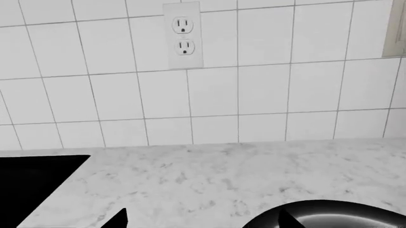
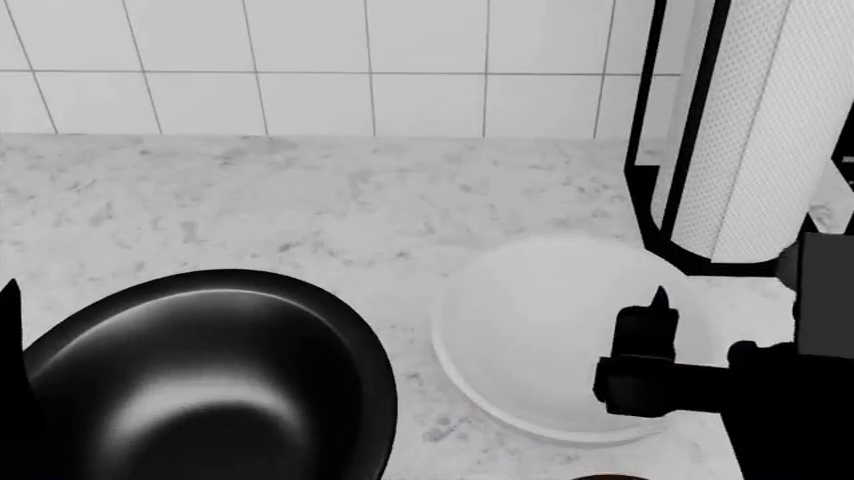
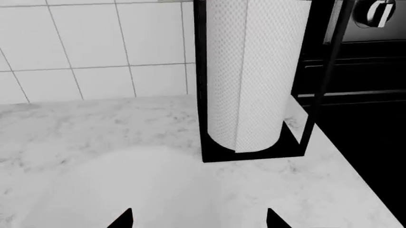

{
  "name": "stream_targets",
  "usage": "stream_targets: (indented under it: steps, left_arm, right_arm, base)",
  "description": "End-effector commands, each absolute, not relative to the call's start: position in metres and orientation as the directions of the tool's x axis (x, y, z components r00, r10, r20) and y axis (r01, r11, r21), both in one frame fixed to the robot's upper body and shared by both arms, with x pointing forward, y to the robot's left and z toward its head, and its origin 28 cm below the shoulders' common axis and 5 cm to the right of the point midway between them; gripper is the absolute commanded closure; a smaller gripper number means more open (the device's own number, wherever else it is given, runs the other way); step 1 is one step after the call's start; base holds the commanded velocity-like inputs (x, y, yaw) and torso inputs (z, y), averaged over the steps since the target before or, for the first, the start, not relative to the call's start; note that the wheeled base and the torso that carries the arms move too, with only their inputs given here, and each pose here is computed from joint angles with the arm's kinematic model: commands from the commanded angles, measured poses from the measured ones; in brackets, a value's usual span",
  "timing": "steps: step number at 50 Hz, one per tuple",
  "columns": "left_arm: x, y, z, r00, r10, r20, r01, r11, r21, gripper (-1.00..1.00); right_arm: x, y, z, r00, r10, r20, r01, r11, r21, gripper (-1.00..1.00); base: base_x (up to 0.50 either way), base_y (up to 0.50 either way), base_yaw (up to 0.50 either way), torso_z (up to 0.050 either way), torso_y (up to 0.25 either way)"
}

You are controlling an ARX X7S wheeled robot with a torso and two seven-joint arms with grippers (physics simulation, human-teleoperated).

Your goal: Stack the bowls from largest to smallest.

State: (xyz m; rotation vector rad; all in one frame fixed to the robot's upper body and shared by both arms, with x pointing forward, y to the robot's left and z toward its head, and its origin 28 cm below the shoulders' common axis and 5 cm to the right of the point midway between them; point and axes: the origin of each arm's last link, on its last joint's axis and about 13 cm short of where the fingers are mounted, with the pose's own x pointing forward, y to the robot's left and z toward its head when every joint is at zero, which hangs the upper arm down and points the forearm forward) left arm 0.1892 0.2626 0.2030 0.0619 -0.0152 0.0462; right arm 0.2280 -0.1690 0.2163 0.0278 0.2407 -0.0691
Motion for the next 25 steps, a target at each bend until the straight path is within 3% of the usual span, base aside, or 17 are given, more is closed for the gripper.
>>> stream_targets:
  steps: [1,7,12,25]
  left_arm:
    - [0.189,0.265,0.203,0.999,0.036,0.021,-0.037,0.998,0.045,-1.0]
    - [0.188,0.264,0.203,0.999,0.028,0.017,-0.029,0.998,0.047,-1.0]
    - [0.187,0.264,0.202,0.999,0.027,0.017,-0.028,0.998,0.049,-1.0]
    - [0.188,0.265,0.201,0.999,0.031,0.016,-0.031,0.998,0.05,-1.0]
  right_arm:
    - [0.256,-0.186,0.236,0.941,0.007,-0.338,0.036,0.992,0.12,-1.0]
    - [0.269,-0.191,0.227,0.91,0.029,-0.414,0.065,0.975,0.211,-1.0]
    - [0.275,-0.194,0.218,0.904,-0.017,-0.427,0.086,0.986,0.143,-1.0]
    - [0.293,-0.195,0.203,0.866,-0.002,-0.5,0.095,0.982,0.161,-1.0]
  base:
    - [0.0,0.0,0.0,0.0,0.0]
    - [0.0,0.0,0.0,0.0,0.0]
    - [0.0,0.0,0.0,0.0,0.0]
    - [0.0,0.0,0.0,0.0,0.0]
